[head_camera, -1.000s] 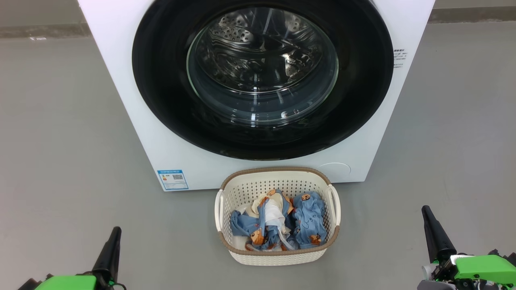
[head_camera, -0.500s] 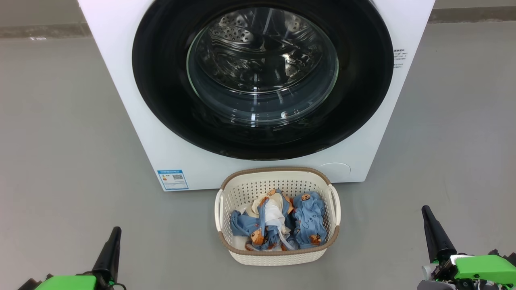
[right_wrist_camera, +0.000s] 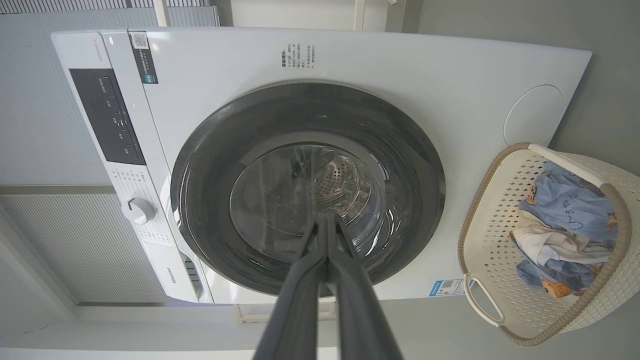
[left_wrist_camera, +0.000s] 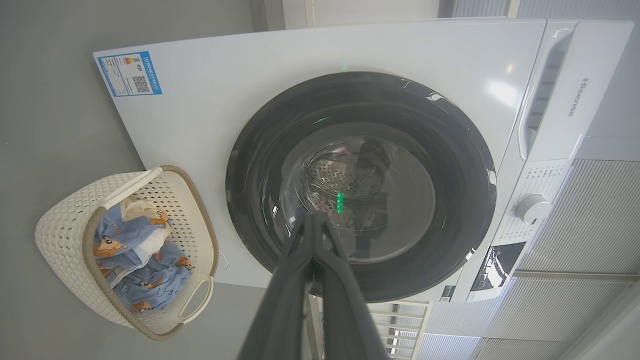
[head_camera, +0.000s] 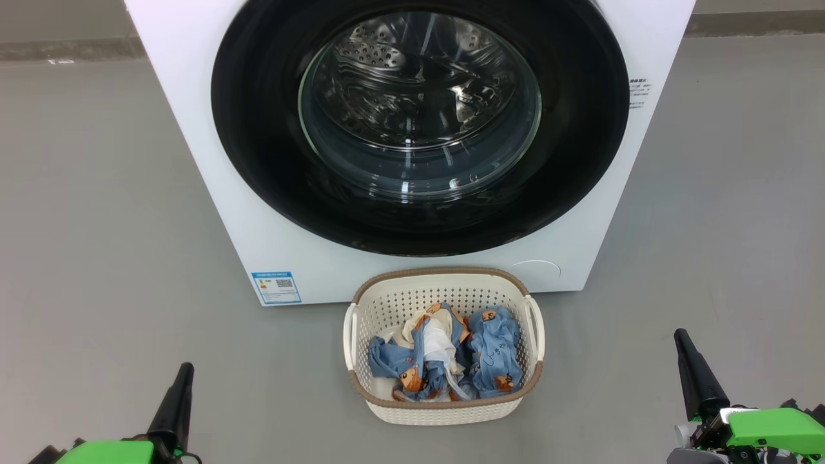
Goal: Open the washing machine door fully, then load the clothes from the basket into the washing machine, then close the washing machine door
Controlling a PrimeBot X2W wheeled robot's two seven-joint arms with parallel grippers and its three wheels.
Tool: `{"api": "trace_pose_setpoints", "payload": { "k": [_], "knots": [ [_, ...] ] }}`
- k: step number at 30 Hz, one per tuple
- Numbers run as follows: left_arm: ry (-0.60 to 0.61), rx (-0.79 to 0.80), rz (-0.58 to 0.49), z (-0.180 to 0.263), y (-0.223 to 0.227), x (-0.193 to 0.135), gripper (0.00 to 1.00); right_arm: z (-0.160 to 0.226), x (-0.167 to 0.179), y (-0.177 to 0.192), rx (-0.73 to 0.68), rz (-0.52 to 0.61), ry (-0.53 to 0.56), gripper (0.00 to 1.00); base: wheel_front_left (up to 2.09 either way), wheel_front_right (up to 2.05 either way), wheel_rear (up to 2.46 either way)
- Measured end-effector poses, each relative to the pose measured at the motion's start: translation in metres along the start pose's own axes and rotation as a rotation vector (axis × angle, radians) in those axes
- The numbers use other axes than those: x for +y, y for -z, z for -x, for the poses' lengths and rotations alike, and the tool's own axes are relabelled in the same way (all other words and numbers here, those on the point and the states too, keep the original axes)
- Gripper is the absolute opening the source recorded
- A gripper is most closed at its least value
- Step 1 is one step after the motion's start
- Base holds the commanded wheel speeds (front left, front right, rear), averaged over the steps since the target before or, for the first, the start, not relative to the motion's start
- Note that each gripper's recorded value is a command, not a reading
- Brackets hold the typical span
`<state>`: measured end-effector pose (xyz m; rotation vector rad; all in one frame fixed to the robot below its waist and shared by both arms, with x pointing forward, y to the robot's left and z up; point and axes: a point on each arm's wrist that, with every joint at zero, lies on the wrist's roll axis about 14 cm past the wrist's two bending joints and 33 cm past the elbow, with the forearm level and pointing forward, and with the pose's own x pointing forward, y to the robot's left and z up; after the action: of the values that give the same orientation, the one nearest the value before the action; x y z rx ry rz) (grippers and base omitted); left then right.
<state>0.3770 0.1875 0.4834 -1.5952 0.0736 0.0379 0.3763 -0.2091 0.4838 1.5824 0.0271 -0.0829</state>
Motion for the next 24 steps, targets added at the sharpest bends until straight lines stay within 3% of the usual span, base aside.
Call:
{"api": "trace_pose_setpoints", "payload": {
  "k": [9, 10, 17, 24],
  "knots": [
    [0.000, 0.000, 0.000, 0.000, 0.000, 0.000, 0.00, 0.000, 0.000, 0.000, 0.000, 0.000, 0.000, 0.00, 0.00, 0.00, 0.00],
    [0.000, 0.000, 0.000, 0.000, 0.000, 0.000, 1.00, 0.000, 0.000, 0.000, 0.000, 0.000, 0.000, 1.00, 0.00, 0.00, 0.00],
    [-0.114, 0.001, 0.036, 0.017, 0.009, 0.039, 1.00, 0.017, -0.040, 0.003, -0.007, -0.022, 0.117, 1.00, 0.00, 0.00, 0.00],
    [-0.107, -0.008, 0.031, 0.018, 0.009, 0.037, 1.00, 0.017, -0.038, 0.004, -0.012, -0.014, 0.114, 1.00, 0.00, 0.00, 0.00]
  ]
}}
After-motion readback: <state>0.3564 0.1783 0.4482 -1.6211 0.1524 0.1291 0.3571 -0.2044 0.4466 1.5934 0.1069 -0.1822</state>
